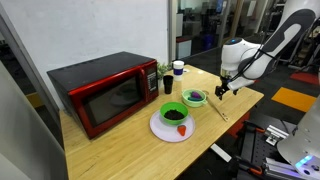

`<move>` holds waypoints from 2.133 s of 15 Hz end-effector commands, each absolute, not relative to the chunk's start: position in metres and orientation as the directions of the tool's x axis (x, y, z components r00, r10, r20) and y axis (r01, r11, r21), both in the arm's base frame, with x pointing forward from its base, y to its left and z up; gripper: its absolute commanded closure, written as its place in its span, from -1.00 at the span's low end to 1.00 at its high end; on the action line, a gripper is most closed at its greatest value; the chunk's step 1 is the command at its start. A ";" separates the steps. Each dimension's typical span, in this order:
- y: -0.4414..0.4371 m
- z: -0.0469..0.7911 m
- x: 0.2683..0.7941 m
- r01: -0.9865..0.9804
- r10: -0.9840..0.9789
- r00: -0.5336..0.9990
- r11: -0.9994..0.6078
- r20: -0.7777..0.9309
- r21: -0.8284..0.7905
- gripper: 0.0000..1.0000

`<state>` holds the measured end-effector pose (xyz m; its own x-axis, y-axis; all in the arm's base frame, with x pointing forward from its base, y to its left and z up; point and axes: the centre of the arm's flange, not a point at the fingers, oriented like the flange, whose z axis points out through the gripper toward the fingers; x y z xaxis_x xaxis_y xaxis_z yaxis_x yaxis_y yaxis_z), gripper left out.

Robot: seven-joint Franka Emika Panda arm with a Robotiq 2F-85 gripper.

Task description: Use the ladle to stir the contents in the green bowl

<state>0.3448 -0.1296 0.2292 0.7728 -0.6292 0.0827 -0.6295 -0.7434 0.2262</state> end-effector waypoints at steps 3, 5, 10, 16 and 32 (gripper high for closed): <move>-0.133 0.199 0.337 -0.654 -0.651 0.752 -0.716 0.103 0.246 -1.00; -0.130 0.192 0.340 -0.663 -0.659 0.744 -0.707 0.114 0.245 -1.00; -0.115 0.181 0.355 -0.658 -0.646 0.751 -0.714 0.137 0.240 -1.00; -0.104 0.156 0.372 -0.650 -0.633 0.759 -0.720 0.156 0.241 -1.00; -0.149 0.170 0.392 -0.710 -0.697 0.695 -0.705 0.178 0.010 -1.00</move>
<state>0.3975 -0.1316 0.1651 0.6940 -0.6924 0.1975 -0.7134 -0.6982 0.0593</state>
